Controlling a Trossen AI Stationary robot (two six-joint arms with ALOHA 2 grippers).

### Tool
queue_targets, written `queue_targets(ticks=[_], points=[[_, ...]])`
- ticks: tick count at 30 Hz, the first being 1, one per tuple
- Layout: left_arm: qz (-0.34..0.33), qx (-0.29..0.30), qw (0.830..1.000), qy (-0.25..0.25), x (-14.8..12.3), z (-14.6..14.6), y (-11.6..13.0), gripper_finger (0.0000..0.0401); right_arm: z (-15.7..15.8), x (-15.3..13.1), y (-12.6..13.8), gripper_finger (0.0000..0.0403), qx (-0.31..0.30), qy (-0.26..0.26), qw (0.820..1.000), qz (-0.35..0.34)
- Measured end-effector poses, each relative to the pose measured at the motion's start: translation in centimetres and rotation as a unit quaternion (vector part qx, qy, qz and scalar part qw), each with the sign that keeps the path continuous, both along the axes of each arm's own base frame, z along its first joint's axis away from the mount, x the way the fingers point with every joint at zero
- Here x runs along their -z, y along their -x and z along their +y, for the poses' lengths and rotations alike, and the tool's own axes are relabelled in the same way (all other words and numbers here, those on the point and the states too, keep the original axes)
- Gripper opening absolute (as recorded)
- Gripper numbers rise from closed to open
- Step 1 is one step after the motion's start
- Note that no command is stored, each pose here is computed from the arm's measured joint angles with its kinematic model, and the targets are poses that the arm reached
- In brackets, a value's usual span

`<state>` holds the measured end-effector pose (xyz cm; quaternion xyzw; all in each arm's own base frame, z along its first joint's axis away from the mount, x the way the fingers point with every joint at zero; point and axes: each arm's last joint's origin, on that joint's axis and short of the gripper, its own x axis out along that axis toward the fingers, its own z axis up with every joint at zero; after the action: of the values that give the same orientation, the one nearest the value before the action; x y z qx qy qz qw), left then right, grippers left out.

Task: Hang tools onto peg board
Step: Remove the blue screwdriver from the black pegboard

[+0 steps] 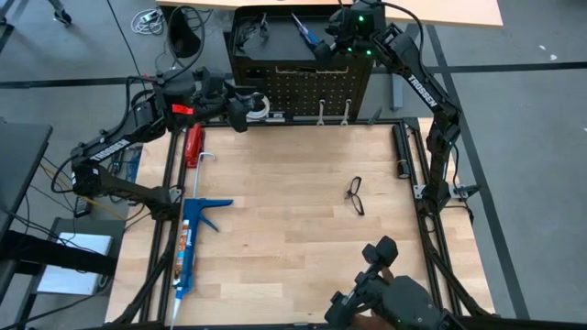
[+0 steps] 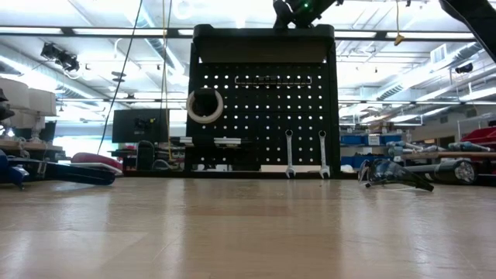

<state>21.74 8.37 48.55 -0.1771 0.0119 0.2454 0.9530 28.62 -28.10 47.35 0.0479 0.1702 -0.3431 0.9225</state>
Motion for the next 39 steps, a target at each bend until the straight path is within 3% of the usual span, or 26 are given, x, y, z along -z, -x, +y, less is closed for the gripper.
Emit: queue_targets(ticks=[6, 10, 20, 27, 31, 36, 39], points=[[-0.008, 0.004, 1.000, -0.002, -0.2, 0.0, 0.0, 0.0182, 0.0, -0.1, -0.1, 0.0296, -0.009, -0.007, 1.000, -0.011], [-0.010, 0.004, 1.000, 0.004, -0.1, 0.0, 0.0, 0.0182, 0.1, -0.6, -0.3, 0.0271, -0.032, -0.021, 0.997, -0.059], [-0.005, 0.002, 1.000, -0.002, -0.1, 0.0, 0.0, 0.0182, 0.9, -1.3, -0.3, 0.0263, -0.019, -0.043, 0.995, -0.091], [0.000, -0.015, 1.000, -0.016, -0.2, -0.3, 0.0, 0.0182, 3.2, -3.1, -1.3, 0.0259, -0.021, 0.043, 0.994, -0.096], [0.005, -0.023, 1.000, -0.004, 0.2, 0.4, -0.6, 0.0182, 4.0, -4.1, -0.2, 0.0251, -0.004, 0.042, 0.993, -0.113], [0.027, -0.007, 0.999, 0.016, 1.2, 3.1, -2.5, 0.0182, 6.9, -6.7, 1.4, 0.0243, 0.018, 0.120, 0.988, -0.097], [0.026, 0.007, 0.999, 0.018, 0.7, 5.0, -3.8, 0.0182, 7.9, -8.0, 3.3, 0.0241, 0.046, 0.133, 0.985, -0.103]])
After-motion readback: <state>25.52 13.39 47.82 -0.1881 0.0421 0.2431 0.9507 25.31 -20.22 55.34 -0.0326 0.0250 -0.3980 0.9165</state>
